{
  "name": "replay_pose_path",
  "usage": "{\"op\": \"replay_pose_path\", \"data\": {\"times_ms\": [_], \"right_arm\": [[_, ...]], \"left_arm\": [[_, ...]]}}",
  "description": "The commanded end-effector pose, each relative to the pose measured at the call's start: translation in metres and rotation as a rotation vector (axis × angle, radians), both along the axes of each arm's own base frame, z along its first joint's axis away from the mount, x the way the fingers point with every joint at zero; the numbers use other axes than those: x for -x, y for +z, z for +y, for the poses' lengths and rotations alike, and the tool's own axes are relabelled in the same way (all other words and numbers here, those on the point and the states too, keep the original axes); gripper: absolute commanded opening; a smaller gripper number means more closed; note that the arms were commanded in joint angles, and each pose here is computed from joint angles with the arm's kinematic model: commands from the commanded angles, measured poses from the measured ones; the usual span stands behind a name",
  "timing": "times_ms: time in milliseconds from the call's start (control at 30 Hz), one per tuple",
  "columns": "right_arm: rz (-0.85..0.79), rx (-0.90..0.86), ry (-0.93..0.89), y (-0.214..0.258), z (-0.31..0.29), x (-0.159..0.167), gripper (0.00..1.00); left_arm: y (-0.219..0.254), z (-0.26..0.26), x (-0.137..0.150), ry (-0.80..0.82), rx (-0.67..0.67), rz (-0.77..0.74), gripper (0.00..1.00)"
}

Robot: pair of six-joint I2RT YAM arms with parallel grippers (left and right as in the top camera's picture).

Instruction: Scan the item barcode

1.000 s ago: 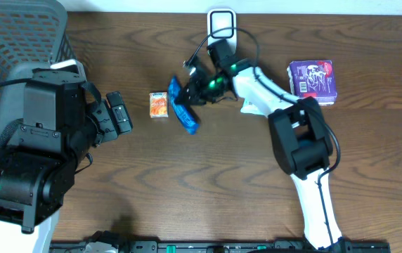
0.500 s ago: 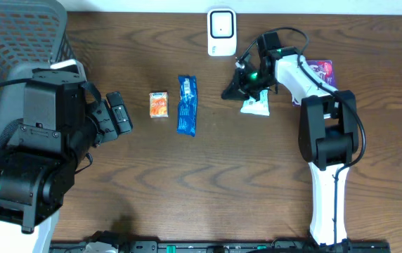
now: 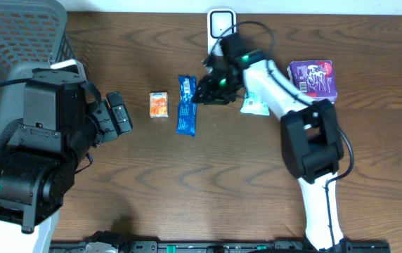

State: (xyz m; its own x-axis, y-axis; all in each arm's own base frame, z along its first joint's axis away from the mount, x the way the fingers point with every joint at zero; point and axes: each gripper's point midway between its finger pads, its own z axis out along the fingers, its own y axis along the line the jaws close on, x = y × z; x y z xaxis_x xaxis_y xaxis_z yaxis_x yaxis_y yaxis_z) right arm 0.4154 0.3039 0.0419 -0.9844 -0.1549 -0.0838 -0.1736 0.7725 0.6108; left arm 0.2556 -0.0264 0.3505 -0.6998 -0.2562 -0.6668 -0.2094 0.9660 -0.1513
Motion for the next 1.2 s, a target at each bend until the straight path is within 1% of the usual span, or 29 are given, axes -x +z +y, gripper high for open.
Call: {"op": "replay_pose_path", "data": {"times_ms": [0,33,100,200,300,333,400,433,467,567,667,767,900,1000,1033,1167], "right_arm": [[-0.017,0.148,-0.071,-0.022,-0.009,-0.005,0.43],[-0.013,0.183,-0.091,-0.03,-0.011,-0.005,0.43],[-0.008,0.187,-0.087,-0.039,-0.009,-0.004,0.4],[0.005,0.175,-0.082,-0.051,-0.006,-0.005,0.32],[0.014,0.118,-0.049,-0.061,0.005,-0.004,0.31],[0.016,0.081,-0.028,-0.063,0.011,-0.003,0.29],[0.017,0.06,-0.022,-0.067,0.015,-0.004,0.17],[0.012,0.058,-0.022,-0.066,0.016,-0.005,0.05],[0.001,0.056,-0.014,-0.066,0.016,-0.006,0.01],[-0.019,0.055,-0.023,-0.063,0.012,-0.013,0.01],[-0.035,0.09,-0.062,-0.06,-0.004,-0.024,0.01],[-0.053,0.132,-0.111,-0.051,-0.027,-0.036,0.01],[-0.093,0.228,-0.205,-0.03,-0.072,-0.054,0.01],[-0.116,0.268,-0.249,-0.016,-0.097,-0.062,0.01],[-0.14,0.267,-0.235,-0.008,-0.105,-0.065,0.01],[-0.161,0.239,-0.167,-0.002,-0.107,-0.063,0.01]], "left_arm": [[-0.001,0.003,-0.001,0.004,-0.019,0.006,0.98],[-0.001,0.003,-0.001,0.004,-0.019,0.006,0.98],[-0.001,0.003,-0.001,0.004,-0.019,0.006,0.98],[-0.001,0.003,-0.001,0.004,-0.019,0.006,0.98],[-0.001,0.003,-0.001,0.004,-0.019,0.006,0.98],[-0.001,0.003,-0.001,0.004,-0.019,0.006,0.98],[-0.001,0.003,-0.001,0.004,-0.019,0.006,0.98],[-0.001,0.003,-0.001,0.004,-0.019,0.006,0.98],[-0.001,0.003,-0.001,0.004,-0.019,0.006,0.98],[-0.001,0.003,-0.001,0.004,-0.019,0.006,0.98],[-0.001,0.003,-0.001,0.004,-0.019,0.006,0.98],[-0.001,0.003,-0.001,0.004,-0.019,0.006,0.98],[-0.001,0.003,-0.001,0.004,-0.019,0.006,0.98],[-0.001,0.003,-0.001,0.004,-0.019,0.006,0.98],[-0.001,0.003,-0.001,0.004,-0.019,0.006,0.98],[-0.001,0.003,-0.001,0.004,-0.019,0.006,0.98]]}}
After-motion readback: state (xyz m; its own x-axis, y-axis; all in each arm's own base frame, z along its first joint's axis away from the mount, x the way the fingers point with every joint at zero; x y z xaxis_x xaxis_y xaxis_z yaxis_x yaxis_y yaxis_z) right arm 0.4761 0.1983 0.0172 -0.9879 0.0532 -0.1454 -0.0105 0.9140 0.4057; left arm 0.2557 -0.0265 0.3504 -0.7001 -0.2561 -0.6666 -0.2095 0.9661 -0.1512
